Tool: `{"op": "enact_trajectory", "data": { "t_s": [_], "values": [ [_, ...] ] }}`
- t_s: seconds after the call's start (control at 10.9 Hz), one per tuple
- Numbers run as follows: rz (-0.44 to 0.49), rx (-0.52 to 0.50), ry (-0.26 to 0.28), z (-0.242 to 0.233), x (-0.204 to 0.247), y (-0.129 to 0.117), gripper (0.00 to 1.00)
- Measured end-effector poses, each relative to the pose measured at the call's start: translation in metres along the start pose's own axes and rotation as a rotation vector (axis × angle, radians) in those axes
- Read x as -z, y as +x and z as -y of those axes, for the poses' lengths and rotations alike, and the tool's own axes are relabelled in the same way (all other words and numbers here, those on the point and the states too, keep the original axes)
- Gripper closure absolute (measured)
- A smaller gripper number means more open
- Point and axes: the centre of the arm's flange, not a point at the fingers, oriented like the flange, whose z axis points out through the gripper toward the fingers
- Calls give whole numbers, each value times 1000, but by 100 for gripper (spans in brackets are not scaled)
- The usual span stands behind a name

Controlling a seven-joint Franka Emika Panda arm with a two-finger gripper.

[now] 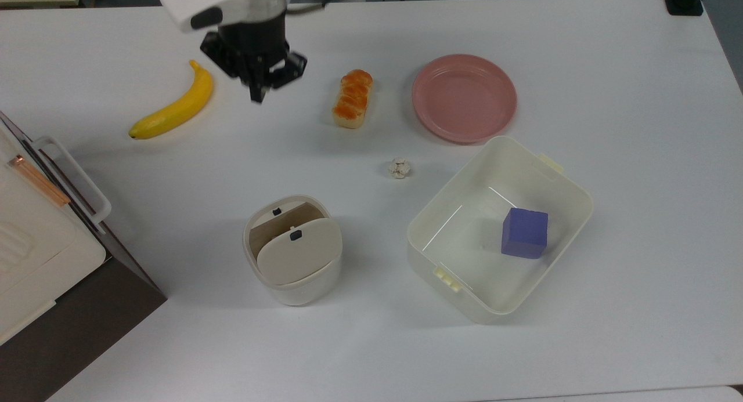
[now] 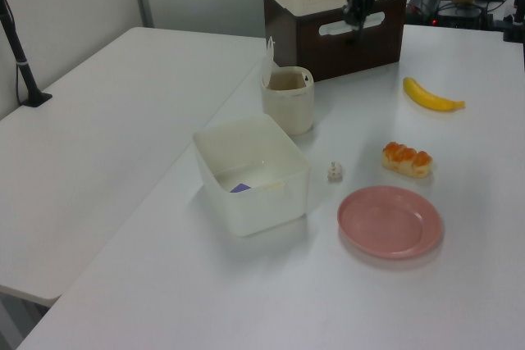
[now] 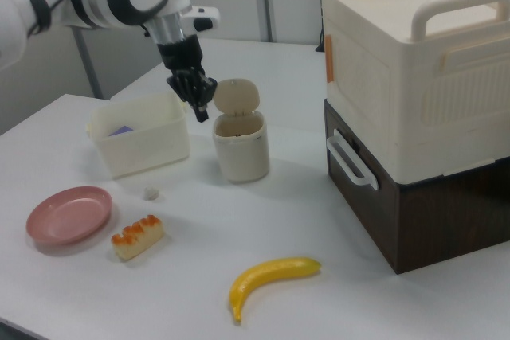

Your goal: Open the trash can

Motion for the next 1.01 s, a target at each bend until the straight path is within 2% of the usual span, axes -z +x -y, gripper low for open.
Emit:
{"op": "enact_trajectory", "data": {
  "t_s": [0.18,0.28,0.46,0.73,0.83,1.01],
  "values": [
    [0,25,24,-14,34,-20,93],
    [-10,22,35,-20,48,-28,85],
    [-6,18,47,-27,57,-39,56],
    [-4,13,57,-34,60,-48,7],
    [-9,12,60,-35,64,-49,0],
    [-12,12,64,-36,64,-51,0]
  ]
}}
